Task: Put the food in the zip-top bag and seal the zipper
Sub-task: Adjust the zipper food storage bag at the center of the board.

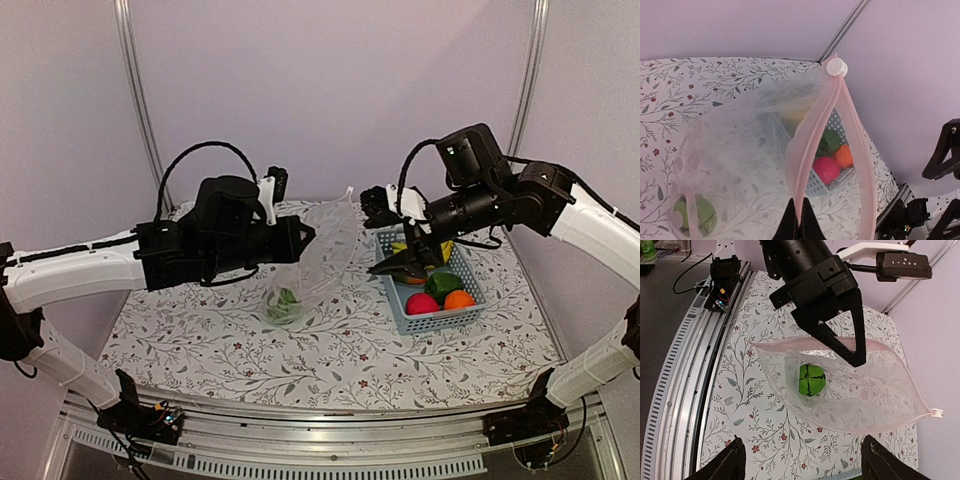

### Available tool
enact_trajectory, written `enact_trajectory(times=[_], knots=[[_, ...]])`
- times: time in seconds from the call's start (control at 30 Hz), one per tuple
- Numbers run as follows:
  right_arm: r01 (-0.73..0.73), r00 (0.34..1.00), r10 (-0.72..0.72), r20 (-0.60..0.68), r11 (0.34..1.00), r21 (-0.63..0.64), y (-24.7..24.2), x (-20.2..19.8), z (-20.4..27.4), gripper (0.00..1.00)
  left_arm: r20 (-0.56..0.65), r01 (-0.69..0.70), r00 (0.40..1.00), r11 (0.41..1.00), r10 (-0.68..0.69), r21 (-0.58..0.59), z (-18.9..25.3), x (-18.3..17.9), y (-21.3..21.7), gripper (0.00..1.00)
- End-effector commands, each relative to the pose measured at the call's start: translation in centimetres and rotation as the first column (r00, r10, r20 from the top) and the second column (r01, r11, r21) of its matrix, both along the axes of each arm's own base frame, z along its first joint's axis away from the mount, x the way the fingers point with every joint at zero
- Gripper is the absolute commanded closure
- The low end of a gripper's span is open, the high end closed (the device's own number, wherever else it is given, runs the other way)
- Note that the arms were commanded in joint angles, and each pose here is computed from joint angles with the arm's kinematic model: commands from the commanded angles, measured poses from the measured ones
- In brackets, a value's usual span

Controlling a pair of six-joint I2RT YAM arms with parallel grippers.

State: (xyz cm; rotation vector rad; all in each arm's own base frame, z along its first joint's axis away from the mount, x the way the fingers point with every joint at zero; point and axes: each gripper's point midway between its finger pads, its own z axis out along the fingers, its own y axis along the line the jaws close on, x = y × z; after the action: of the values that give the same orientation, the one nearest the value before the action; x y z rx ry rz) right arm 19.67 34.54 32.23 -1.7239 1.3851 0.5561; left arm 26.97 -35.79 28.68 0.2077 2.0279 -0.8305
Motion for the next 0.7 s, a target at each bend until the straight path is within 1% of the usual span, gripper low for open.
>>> enact_trajectory(times=[0.0, 0.1, 0.17, 0.37, 0.47, 0.53, 0.6, 0.67], knots=[[-0.050, 0.990, 0.064, 0.122, 0.992, -0.117, 0.7, -1.1, -2.1, 0.23, 0.012, 0.048, 0.999, 0.997, -0.049, 0.060, 1.0, -0.4, 0.5, 1.00], [-0.039, 0.977, 0.076, 0.200, 0.982, -0.182, 2.0, -0.8, -3.3, 0.23, 0.003, 0.085, 0.996, 0.992, -0.086, 0.089, 1.5, -0.8, 0.0, 1.00], [-0.033, 0.971, 0.077, 0.227, 0.981, -0.191, 2.8, -0.5, -3.5, 0.25, -0.011, 0.112, 0.994, 0.987, -0.112, 0.113, 1.5, -1.0, -0.2, 1.00], [-0.038, 0.967, 0.086, 0.239, 0.980, -0.197, 4.7, 0.3, -4.4, 0.29, -0.044, 0.150, 0.988, 0.978, -0.145, 0.146, 1.2, -1.7, -0.2, 1.00], [-0.027, 0.967, 0.076, 0.241, 0.979, -0.202, 5.0, 0.7, -4.7, 0.34, -0.048, 0.153, 0.988, 0.975, -0.147, 0.160, 1.3, -1.8, 0.1, 1.00], [-0.023, 0.967, 0.071, 0.243, 0.980, -0.197, 5.2, 0.7, -4.6, 0.34, -0.055, 0.137, 0.990, 0.974, -0.129, 0.183, 1.1, -1.8, 0.6, 0.94], [-0.014, 0.966, 0.062, 0.252, 0.983, -0.185, 5.2, 0.9, -4.4, 0.34, -0.067, 0.112, 0.993, 0.968, -0.100, 0.223, 0.7, -1.6, 1.4, 0.84], [-0.005, 0.964, 0.052, 0.261, 0.984, -0.178, 5.1, 1.0, -4.2, 0.34, -0.083, 0.095, 0.994, 0.960, -0.076, 0.264, 0.2, -1.5, 2.0, 0.80]])
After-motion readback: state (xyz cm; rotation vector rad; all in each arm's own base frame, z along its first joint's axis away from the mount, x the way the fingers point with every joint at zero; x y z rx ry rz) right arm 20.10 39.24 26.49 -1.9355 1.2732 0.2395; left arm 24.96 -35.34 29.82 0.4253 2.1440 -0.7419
